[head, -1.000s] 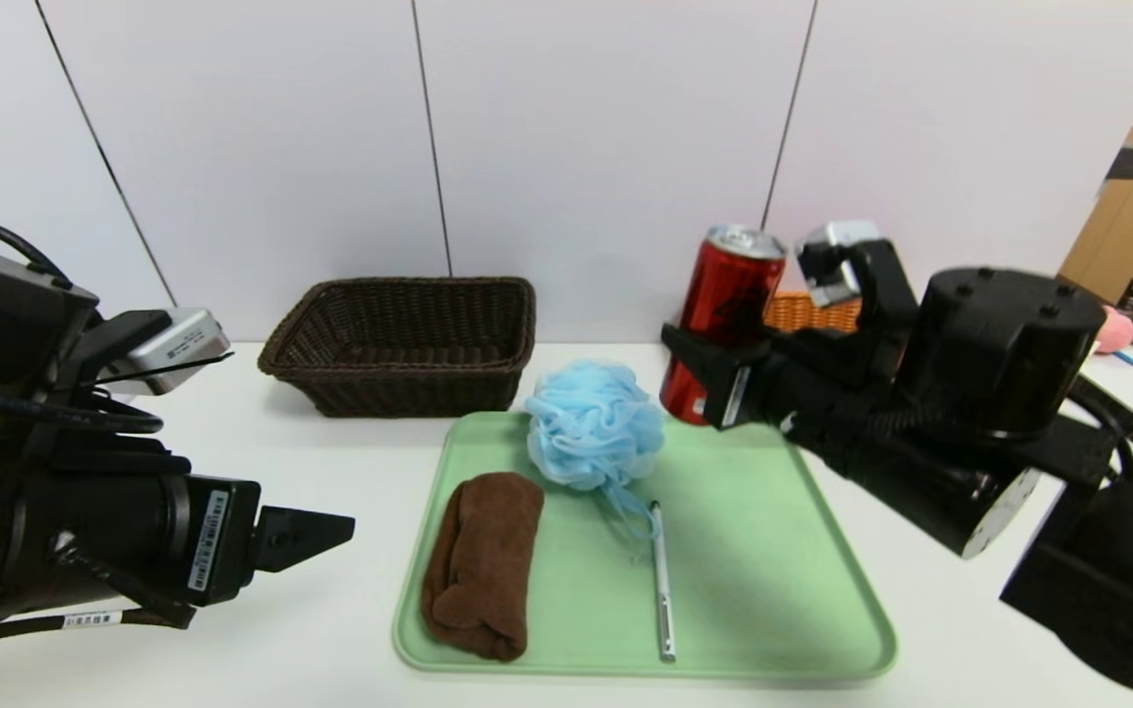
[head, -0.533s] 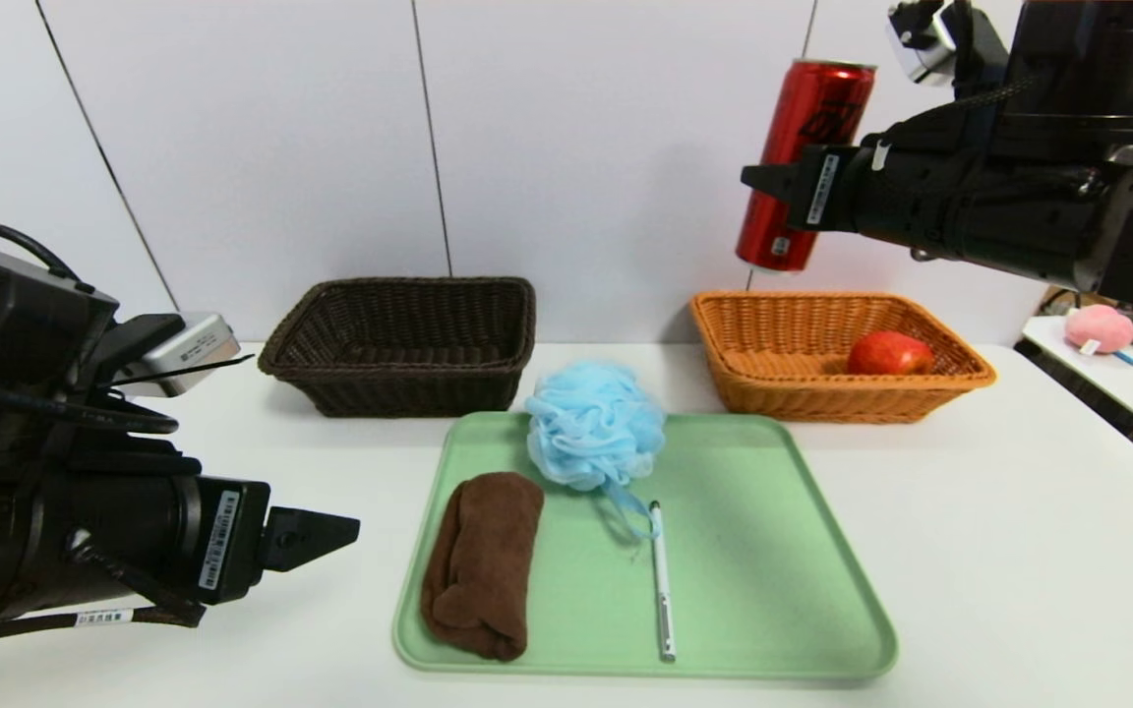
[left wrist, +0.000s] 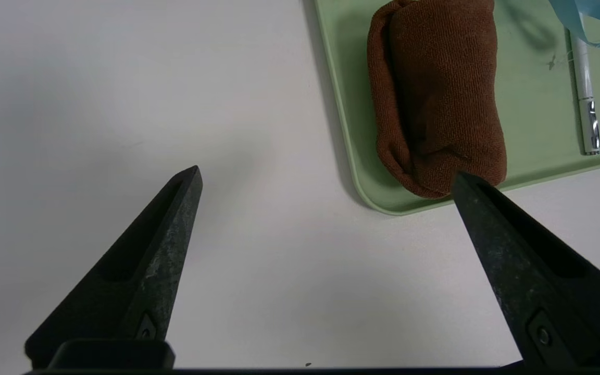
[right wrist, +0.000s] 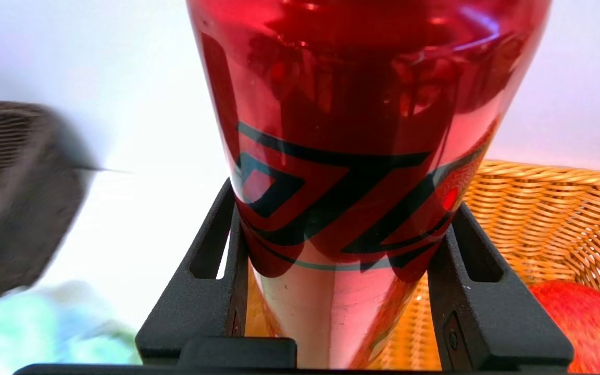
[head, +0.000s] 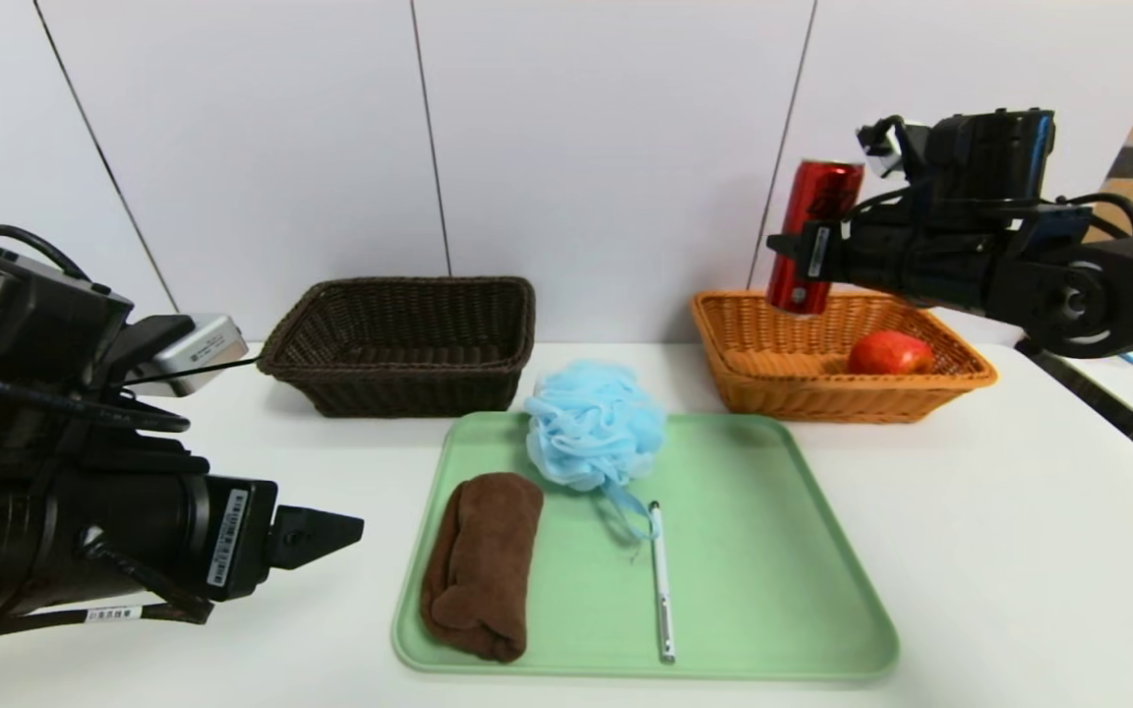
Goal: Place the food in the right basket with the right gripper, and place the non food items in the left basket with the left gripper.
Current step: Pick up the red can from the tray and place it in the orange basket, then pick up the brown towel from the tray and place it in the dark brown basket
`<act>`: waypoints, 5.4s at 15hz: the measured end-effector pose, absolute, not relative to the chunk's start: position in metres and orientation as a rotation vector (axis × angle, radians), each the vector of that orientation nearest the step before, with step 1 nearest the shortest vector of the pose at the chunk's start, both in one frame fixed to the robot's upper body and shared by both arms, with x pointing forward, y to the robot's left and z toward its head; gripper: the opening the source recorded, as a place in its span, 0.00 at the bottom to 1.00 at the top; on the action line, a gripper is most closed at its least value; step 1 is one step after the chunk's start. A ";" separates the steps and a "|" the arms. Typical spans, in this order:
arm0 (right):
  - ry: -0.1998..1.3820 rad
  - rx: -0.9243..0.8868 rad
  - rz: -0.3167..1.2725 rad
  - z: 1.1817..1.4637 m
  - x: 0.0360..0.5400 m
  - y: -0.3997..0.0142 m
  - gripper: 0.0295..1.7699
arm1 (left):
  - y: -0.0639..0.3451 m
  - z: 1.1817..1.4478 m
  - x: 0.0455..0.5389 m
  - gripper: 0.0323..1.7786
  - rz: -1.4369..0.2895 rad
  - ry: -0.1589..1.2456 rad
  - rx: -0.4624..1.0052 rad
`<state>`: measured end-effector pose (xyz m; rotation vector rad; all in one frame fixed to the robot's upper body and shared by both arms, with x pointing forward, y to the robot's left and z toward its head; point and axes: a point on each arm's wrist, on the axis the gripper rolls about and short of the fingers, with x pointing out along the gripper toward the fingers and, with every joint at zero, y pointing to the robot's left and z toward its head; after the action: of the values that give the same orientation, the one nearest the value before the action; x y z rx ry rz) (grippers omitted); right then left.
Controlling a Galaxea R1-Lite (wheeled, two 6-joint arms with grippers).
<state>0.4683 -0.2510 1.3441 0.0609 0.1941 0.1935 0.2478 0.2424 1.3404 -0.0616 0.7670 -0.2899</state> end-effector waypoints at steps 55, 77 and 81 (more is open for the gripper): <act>0.890 0.094 0.096 1.386 0.339 -0.282 0.96 | 0.099 1.322 0.355 0.95 -0.051 1.259 -0.039; 0.910 0.112 0.123 1.380 0.338 -0.284 0.96 | 0.092 1.279 0.378 0.67 -0.033 1.409 -0.048; 0.909 0.108 0.125 1.378 0.337 -0.285 0.96 | 0.092 1.279 0.378 0.42 -0.034 1.407 -0.050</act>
<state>0.3370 -0.2846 1.3783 0.1082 0.9090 0.1249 0.3781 0.0919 1.2792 -0.0498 1.4073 -0.0337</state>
